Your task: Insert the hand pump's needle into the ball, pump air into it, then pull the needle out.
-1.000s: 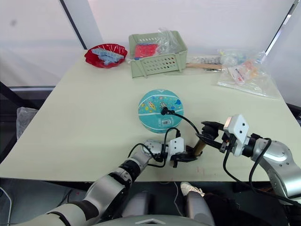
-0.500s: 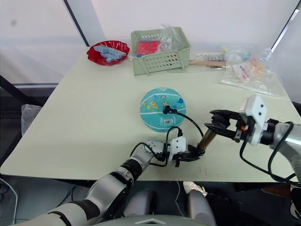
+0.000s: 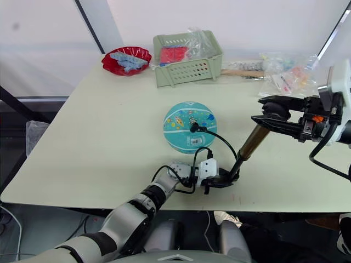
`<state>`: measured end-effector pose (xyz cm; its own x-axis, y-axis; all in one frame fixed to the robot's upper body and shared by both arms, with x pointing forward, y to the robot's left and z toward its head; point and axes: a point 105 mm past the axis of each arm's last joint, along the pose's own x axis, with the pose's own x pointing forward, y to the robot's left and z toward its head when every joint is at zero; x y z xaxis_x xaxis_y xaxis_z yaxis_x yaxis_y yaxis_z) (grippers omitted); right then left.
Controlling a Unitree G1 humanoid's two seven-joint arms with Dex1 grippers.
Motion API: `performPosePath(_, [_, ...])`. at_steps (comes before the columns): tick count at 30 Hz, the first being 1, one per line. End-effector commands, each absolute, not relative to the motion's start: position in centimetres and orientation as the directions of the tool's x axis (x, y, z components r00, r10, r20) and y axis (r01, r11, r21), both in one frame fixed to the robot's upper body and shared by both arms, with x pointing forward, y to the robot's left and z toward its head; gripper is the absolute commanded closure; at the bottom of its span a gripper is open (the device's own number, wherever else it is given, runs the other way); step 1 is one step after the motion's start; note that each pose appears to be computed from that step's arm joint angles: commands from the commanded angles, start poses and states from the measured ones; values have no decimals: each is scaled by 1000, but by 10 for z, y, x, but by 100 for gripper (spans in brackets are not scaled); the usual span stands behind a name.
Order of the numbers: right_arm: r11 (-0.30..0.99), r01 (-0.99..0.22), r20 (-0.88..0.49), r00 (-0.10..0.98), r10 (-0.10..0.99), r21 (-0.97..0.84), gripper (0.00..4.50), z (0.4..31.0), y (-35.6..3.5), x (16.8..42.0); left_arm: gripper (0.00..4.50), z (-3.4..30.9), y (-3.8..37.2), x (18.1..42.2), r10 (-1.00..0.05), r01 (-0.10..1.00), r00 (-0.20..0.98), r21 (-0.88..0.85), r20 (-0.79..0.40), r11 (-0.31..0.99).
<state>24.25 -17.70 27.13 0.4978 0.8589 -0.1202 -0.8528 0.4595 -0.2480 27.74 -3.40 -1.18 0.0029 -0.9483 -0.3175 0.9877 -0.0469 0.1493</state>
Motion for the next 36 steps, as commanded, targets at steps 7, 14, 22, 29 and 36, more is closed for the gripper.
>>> performPosePath(7, [515,-822,-179,559,809,-242,283,220,-176,246,342,-69,3,246,-862,996,-85,-37,-500,-77])
performPosePath(14, [534,-824,-246,566,787,-187,283,145,-166,252,342,-70,3,245,-862,996,-85,-40,-500,-75])
performPosePath(22, [561,-800,-276,599,751,-210,283,100,-164,255,342,-70,4,245,-861,997,-82,-39,-503,-72])
performPosePath(29, [559,-790,-202,608,768,-251,283,136,-168,257,342,-70,6,245,-859,996,-86,-44,-505,-74])
performPosePath(36, [510,-790,-101,570,816,-340,283,225,-175,251,342,-69,5,244,-862,996,-94,-55,-498,-76])
